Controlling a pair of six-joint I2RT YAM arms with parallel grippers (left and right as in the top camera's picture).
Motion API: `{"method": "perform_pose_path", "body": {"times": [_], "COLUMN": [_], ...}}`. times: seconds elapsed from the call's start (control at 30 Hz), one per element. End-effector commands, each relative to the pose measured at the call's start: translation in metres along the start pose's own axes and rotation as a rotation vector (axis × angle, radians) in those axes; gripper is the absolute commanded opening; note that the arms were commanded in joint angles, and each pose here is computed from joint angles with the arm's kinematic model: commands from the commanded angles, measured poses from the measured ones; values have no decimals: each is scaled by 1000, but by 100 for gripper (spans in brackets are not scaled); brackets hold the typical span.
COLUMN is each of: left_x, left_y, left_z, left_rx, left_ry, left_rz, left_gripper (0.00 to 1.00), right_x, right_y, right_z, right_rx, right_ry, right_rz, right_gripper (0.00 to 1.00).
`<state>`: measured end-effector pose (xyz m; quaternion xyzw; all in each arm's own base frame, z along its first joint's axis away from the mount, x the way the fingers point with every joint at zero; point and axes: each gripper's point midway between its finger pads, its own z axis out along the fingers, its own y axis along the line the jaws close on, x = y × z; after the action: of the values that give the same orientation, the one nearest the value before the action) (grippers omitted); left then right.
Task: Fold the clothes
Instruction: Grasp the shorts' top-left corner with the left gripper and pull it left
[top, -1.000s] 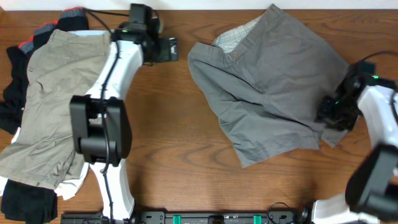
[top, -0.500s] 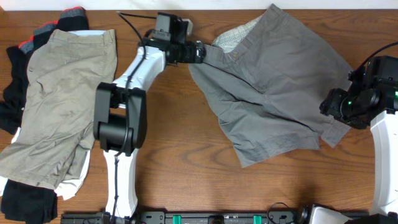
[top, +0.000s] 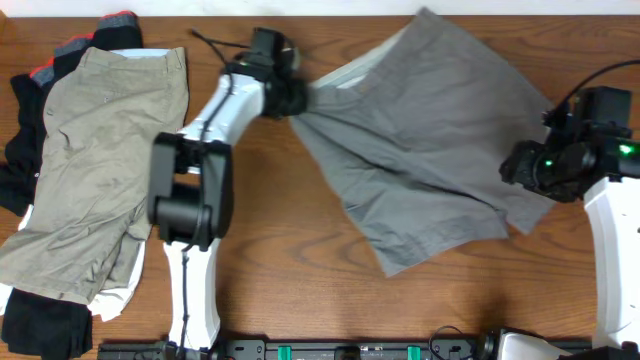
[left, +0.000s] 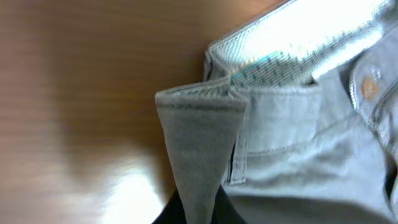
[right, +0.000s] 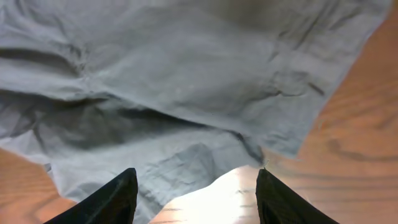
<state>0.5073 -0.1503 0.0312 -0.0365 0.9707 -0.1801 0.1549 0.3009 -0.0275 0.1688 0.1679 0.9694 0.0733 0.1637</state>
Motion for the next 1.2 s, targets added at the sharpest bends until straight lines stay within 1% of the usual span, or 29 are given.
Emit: {"method": "perform_pose_path", "body": {"times": [0.0,0.13,0.2,0.27,0.3,0.33,0.4,0.43,0.47,0.5,0.57,0.63,0.7,0.77,0.83,1.0,1.03,1.1,1.17], "left_x": [-17,25,46,66,72,75,77,77,76,76,74,70,63,55,44,21,17,10,7], "left_y": [49,78,87,93,93,93,94,94,93,93,92,91,92,93,89,84,82,77,75], "left_z": [-72,-104,-111,-118,-121,-122,-122,-122,-123,-124,-128,-137,-154,-173,-200,-249,-258,-268,-274], "left_rx": [-155,-229,-262,-288,-292,-293,-292,-292,-292,-290,-289,-290,-307,-325,-319,-332,-332,-318,-311], "left_ry": [-72,82,164,249,275,292,299,299,298,295,282,253,200,134,38,-161,-200,-250,-277], "left_rz": [-224,-324,-360,-372,-359,-343,-327,-327,-326,-322,-319,-313,-306,-301,-290,-262,-255,-246,-237], "left_gripper": [6,6,9,22,25,32,61,72,78,81,84,84,84,84,85,85,88,90,93], "right_x": [4,0,-1,-3,-3,-3,-4,-4,-5,-5,-3,1,8,16,24,29,29,29,30], "right_y": [16,33,42,53,57,62,70,74,76,78,79,80,79,79,80,80,78,70,63], "right_z": [9,22,31,44,50,58,73,81,88,96,111,125,137,148,158,175,180,190,199], "right_rx": [-26,-44,-53,-61,-64,-66,-69,-71,-71,-70,-65,-58,-47,-37,-28,-10,4,39,67], "right_ry": [18,18,25,37,44,51,65,71,77,85,106,135,173,209,242,263,263,266,273], "right_rz": [-36,-69,-96,-125,-131,-139,-157,-163,-166,-169,-172,-175,-180,-188,-198,-208,-205,-202,-200], "right_gripper": [59,59,58,58,58,58,57,57,57,57,57,54,46,41,34,19,17,12,9]}}
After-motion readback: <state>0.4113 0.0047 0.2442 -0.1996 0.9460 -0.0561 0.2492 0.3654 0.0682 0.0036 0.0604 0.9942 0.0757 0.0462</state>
